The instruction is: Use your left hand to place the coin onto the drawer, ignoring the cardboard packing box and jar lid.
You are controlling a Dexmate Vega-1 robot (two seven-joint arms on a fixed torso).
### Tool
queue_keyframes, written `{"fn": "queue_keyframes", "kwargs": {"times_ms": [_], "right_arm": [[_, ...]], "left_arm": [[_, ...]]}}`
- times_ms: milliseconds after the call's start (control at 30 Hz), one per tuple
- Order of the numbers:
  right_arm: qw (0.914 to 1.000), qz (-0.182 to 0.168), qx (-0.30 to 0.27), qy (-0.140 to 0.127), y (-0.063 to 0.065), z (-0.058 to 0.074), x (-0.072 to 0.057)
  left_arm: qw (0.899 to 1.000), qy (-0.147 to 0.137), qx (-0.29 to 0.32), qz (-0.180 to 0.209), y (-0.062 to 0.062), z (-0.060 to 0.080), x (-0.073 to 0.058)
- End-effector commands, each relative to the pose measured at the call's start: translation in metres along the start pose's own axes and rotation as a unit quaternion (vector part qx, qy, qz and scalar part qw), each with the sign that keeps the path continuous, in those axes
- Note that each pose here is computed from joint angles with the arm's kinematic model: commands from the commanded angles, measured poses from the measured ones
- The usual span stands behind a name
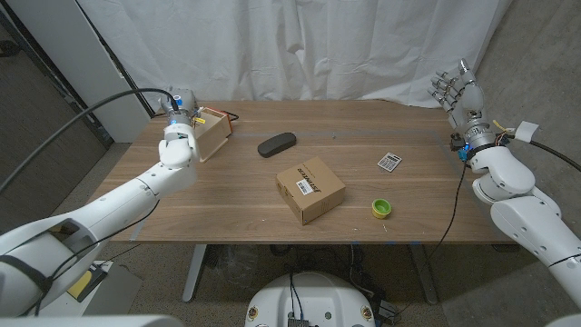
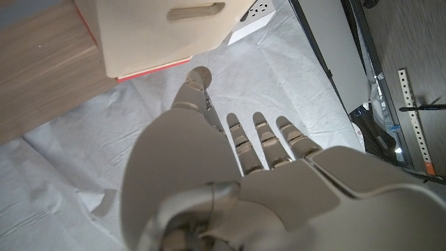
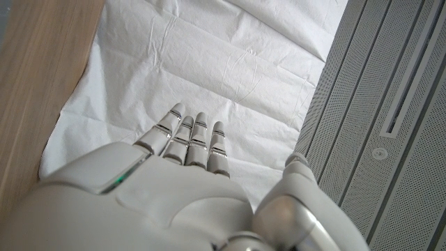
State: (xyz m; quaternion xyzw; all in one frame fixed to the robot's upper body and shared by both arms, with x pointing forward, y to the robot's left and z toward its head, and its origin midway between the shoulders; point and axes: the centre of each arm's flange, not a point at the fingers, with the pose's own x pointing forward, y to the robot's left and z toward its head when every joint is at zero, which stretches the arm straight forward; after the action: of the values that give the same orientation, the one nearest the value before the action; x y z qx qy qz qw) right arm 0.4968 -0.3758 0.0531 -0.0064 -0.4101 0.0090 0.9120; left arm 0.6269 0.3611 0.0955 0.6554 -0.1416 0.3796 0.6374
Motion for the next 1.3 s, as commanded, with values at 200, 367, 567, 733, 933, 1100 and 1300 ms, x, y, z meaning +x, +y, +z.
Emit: {"fn": "queue_keyframes", "kwargs": {"times_ms": [200, 367, 567, 733, 933, 1100, 1300], "right_arm": [[1.0000, 0.004, -0.006, 0.004, 0.0034, 0.0050, 0.0002], [1.0000, 0.002, -0.008, 0.005, 0.0037, 0.0062, -0.0013], [1.0000, 0.003, -0.008, 0.006, 0.0039, 0.0075, -0.0015], [1.0000, 0.002, -0.003, 0.003, 0.0041, 0.0074, -0.0007], [1.0000, 0.003, -0.004, 0.003, 0.0047, 0.0075, 0.0004], [1.0000, 0.003, -0.003, 0.004, 0.0053, 0.0068, 0.0014], [1.0000, 0.005, -0.005, 0.005, 0.0068, 0.0067, 0.0038]], "left_arm": [[1.000, -0.009, -0.010, -0.016, -0.0183, 0.0090, 0.0022], [1.000, -0.009, -0.017, -0.017, -0.0187, 0.0070, 0.0024], [1.000, -0.004, -0.019, -0.016, -0.0186, 0.0056, 0.0011], [1.000, -0.003, -0.024, -0.018, -0.0189, 0.0045, 0.0002], [0.999, 0.003, -0.029, -0.022, -0.0190, 0.0032, -0.0001], [0.999, 0.006, -0.032, -0.023, -0.0197, 0.0022, 0.0001], [0.999, 0.005, -0.038, -0.028, -0.0217, 0.0010, -0.0006]]}}
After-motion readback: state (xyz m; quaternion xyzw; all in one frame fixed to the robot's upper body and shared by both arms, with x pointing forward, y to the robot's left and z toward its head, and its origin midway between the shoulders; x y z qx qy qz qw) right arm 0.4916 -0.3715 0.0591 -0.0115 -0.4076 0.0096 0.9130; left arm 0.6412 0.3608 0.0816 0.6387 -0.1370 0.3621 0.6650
